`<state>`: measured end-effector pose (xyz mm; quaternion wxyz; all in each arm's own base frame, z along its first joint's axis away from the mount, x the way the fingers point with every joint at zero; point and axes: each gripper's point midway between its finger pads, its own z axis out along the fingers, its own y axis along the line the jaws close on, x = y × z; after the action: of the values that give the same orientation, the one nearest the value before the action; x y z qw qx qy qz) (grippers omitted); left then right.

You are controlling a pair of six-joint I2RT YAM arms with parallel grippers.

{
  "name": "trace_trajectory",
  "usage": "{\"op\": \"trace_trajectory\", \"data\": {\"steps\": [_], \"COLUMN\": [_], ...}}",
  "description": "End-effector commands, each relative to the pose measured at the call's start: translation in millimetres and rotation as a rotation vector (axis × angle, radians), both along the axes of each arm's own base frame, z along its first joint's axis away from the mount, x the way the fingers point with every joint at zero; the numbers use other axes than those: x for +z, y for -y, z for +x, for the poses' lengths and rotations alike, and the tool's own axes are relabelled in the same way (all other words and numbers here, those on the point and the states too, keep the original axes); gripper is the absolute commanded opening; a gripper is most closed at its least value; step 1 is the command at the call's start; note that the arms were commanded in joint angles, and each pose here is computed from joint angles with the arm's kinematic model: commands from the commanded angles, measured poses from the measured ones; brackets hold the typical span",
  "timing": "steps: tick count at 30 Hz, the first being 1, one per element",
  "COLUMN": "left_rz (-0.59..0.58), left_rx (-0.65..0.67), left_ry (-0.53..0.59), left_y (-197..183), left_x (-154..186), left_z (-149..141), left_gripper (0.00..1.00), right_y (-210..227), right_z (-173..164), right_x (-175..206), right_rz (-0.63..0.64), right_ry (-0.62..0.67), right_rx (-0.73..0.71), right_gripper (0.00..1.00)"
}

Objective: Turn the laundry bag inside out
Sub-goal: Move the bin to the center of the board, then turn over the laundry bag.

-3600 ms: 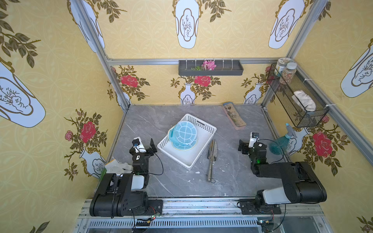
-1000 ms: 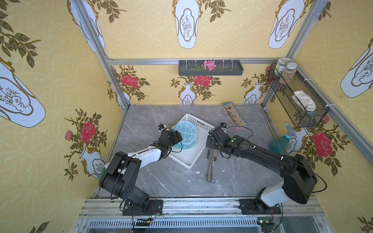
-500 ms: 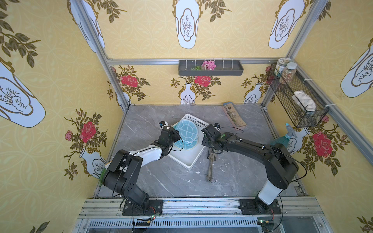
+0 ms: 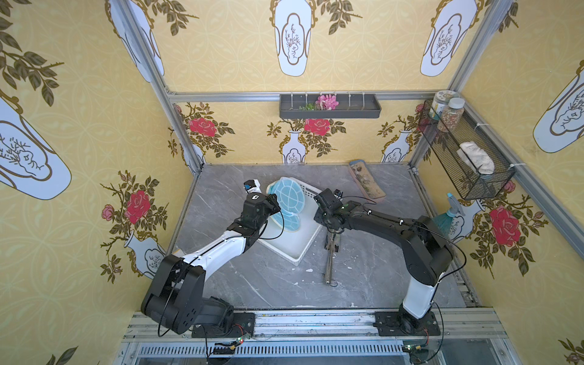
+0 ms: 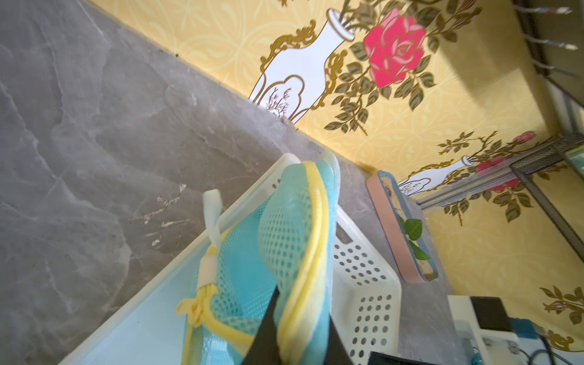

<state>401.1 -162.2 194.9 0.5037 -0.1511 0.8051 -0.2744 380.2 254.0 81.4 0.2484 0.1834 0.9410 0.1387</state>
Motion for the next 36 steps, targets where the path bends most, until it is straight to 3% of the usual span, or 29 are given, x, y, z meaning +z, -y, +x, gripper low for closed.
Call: {"op": "trace_trajectory", "data": {"steps": [1,11,18,22,27,29,33,36], "left_rz": [0.027,-0.031,-0.125,-0.188,-0.303,-0.350,-0.457,-0.533], "left_rx": [-0.004,-0.011,-0.073,-0.097,-0.118,-0.138,-0.177,-0.218], "left_ry": [0.046,0.176,0.179,0.181,0.172,0.175,0.169,0.159], "left_y": [-3.6,-16.3,-10.1,-7.2,-3.7,-0.7,5.2,11.7], "left_x": [20.4,94.0,118.2,128.7,143.1,150.8,161.6,167.1], "left_z": [-4.3,-35.6,-55.7,-63.9,-72.5,-76.0,-82.8,-86.8], "left_gripper": [0.13,0.13,0.13,0.13,0.12,0.13,0.13,0.14], "right_y": [-1.1,-4.3,-6.8,-13.4,3.8,17.5,35.3,15.4], "right_z": [6.8,41.0,76.2,84.1,76.9,63.7,23.7,-15.3], "right_x": [3.1,7.9,-0.4,8.5,69.6,100.6,156.3,185.7], "right_rz": [0.011,0.038,0.039,0.033,-0.001,-0.031,-0.093,-0.149], "right_ry": [0.000,0.022,0.044,0.076,0.226,0.319,0.541,0.727], "right_rx": [-0.018,-0.063,-0.079,-0.045,0.004,0.030,0.176,0.401], "right_gripper": [0.20,0.09,0.07,0.28,0.86,0.98,0.97,0.97]}}
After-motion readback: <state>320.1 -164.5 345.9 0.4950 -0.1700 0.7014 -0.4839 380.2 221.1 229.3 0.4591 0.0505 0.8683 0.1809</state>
